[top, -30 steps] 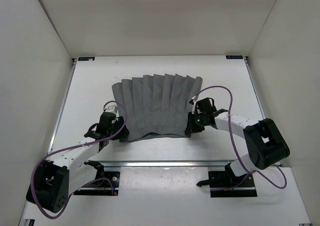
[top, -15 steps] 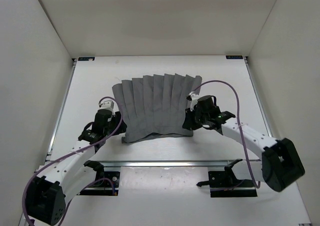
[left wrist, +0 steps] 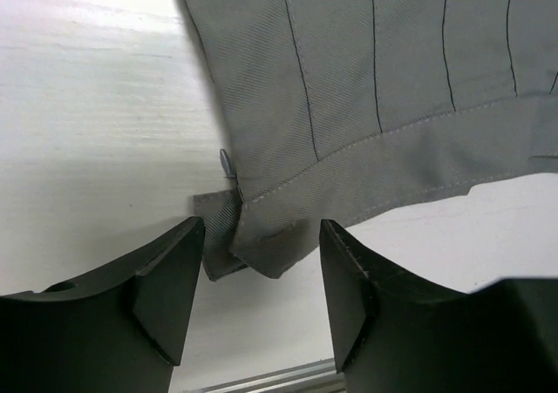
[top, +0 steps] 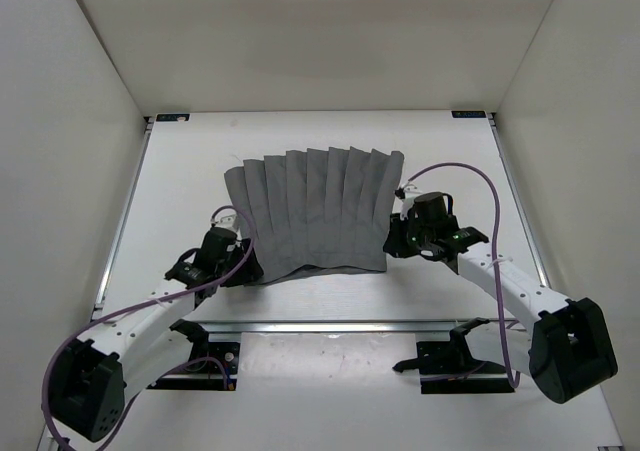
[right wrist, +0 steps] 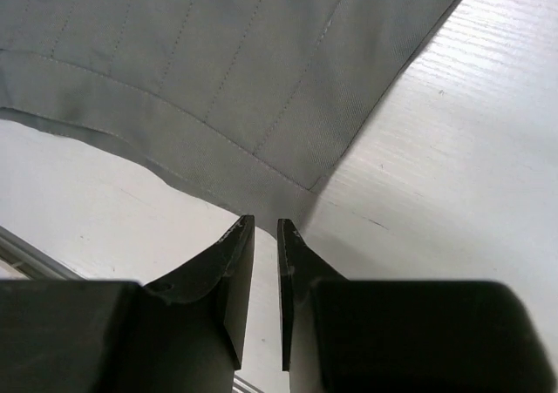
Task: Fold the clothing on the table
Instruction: Fold the skirt
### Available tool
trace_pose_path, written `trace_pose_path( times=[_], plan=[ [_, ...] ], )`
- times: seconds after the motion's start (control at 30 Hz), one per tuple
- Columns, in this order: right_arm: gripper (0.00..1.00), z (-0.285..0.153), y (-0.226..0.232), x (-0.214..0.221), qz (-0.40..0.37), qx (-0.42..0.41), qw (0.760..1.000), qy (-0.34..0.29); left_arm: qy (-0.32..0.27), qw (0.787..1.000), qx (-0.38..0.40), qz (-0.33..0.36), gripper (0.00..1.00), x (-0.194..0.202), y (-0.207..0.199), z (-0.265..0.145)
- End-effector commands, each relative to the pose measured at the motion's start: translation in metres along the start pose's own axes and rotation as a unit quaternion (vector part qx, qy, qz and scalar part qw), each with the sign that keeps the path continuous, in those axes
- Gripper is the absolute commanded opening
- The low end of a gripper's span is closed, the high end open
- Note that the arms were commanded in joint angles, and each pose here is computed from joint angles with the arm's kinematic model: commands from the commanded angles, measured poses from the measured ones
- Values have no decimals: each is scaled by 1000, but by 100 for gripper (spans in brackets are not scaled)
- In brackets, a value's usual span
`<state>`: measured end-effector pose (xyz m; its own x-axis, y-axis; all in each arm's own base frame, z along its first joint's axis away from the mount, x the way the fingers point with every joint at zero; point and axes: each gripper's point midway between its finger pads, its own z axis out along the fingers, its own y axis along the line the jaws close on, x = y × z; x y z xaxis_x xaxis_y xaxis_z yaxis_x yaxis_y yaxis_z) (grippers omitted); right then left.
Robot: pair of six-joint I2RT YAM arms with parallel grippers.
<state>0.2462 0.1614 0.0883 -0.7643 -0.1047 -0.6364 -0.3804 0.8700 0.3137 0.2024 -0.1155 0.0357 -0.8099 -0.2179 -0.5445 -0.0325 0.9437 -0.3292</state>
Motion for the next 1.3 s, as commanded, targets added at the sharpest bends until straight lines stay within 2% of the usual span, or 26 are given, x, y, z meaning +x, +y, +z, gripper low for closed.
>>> trace_pose_path(
  times=[0.0,0.1,0.23,0.37,0.43,0.47,0.53,0.57,0.9,1.03,1.13,1.2,1.27],
  plan=[
    [15,-1,-6,0,1,10,1000,-4,10,1000,3,-11,68,8,-2,-1],
    [16,0,-12,7,10,23,1000,12,22,1000,9,-17,70,14,-2,1],
    [23,4,-20,19,25,26,999,22,31,999,12,-27,68,22,0,7],
    [28,3,-26,22,39,36,998,18,40,999,17,-28,47,30,-1,13],
    [30,3,-28,22,46,35,998,17,39,999,18,-28,30,29,0,16],
    [32,5,-32,25,58,43,997,21,32,999,21,-27,26,25,-2,17],
    [32,6,-35,28,66,46,996,25,26,999,17,-29,6,21,0,18],
    [32,8,-35,28,69,46,996,24,28,999,14,-21,0,21,1,18],
    [34,26,-19,40,109,-24,993,30,16,999,24,-24,0,18,3,13],
    [40,33,-10,43,113,-54,992,29,12,999,24,-25,0,18,5,14],
    [40,37,-5,40,114,-66,991,28,12,999,24,-23,0,17,6,14],
    [27,41,-1,44,115,-78,989,43,10,999,21,-22,0,17,7,14],
    [5,41,1,46,115,-86,988,52,6,1000,23,-19,0,14,6,12]
  ],
)
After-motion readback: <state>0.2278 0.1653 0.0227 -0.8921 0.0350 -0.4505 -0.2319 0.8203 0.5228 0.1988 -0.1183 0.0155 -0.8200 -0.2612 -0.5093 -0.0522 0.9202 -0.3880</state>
